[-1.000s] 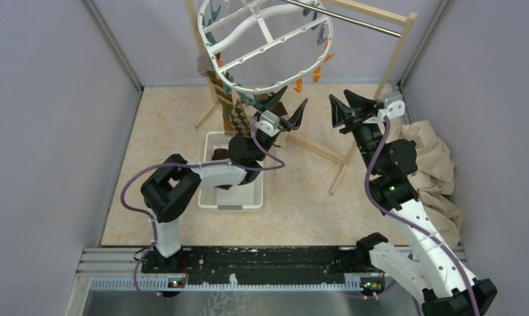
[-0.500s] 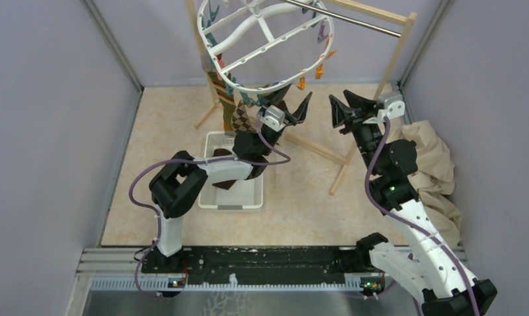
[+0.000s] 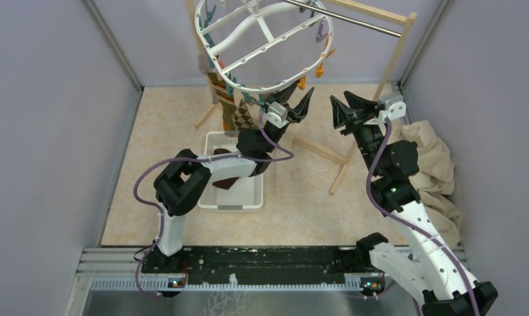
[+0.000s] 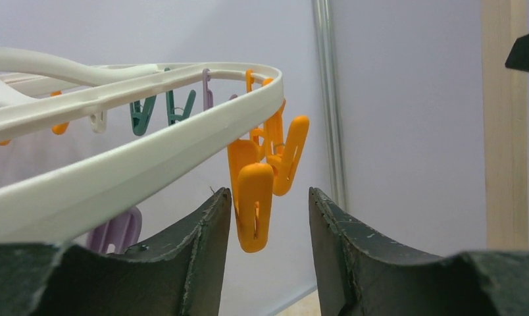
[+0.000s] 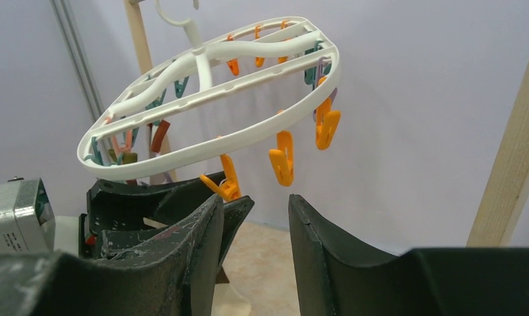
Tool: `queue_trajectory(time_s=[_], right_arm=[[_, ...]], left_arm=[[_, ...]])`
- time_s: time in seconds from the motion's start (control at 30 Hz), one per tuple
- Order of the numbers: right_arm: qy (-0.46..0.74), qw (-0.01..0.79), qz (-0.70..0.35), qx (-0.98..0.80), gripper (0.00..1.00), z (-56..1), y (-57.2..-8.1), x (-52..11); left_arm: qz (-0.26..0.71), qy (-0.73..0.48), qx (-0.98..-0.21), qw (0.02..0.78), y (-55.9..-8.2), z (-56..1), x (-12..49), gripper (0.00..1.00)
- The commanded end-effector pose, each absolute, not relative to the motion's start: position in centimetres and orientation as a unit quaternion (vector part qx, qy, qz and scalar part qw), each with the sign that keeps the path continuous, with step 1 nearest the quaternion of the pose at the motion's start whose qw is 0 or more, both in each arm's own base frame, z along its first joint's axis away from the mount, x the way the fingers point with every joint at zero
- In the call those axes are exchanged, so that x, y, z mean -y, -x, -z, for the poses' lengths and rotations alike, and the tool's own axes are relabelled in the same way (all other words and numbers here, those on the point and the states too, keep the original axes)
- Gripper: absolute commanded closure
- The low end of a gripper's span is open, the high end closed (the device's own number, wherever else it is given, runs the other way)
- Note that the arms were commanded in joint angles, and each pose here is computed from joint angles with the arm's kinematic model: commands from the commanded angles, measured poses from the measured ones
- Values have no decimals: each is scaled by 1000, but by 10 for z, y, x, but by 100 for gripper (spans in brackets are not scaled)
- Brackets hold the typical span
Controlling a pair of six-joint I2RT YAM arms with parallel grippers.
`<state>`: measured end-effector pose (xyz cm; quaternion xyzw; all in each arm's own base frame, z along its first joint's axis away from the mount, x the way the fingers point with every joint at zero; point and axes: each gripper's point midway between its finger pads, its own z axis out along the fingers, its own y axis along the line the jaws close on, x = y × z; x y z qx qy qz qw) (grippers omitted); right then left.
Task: Clip the socks to the hanger
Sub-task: Open the clamp at the hanger.
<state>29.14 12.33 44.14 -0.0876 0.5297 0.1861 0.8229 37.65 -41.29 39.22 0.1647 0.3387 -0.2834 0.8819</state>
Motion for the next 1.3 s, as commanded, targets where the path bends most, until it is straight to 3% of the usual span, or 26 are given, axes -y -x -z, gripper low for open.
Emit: queue_trajectory(time_s=[0.0, 0.67, 1.0, 1.27], right_arm=[[86, 843, -182, -499, 58, -465, -279, -115], [85, 847, -182, -493, 60, -465, -276, -114], [85, 846, -182, -495, 61, -462, -278, -114], [127, 830, -202, -504, 61, -457, -281, -133]], left_arm=[[302, -167, -332, 878, -373, -393, 423, 50], [304, -156, -335, 878, -379, -397, 427, 62], [301, -153, -347, 875, -384, -393, 429, 90], [312, -173, -372, 857, -372, -396, 423, 100]])
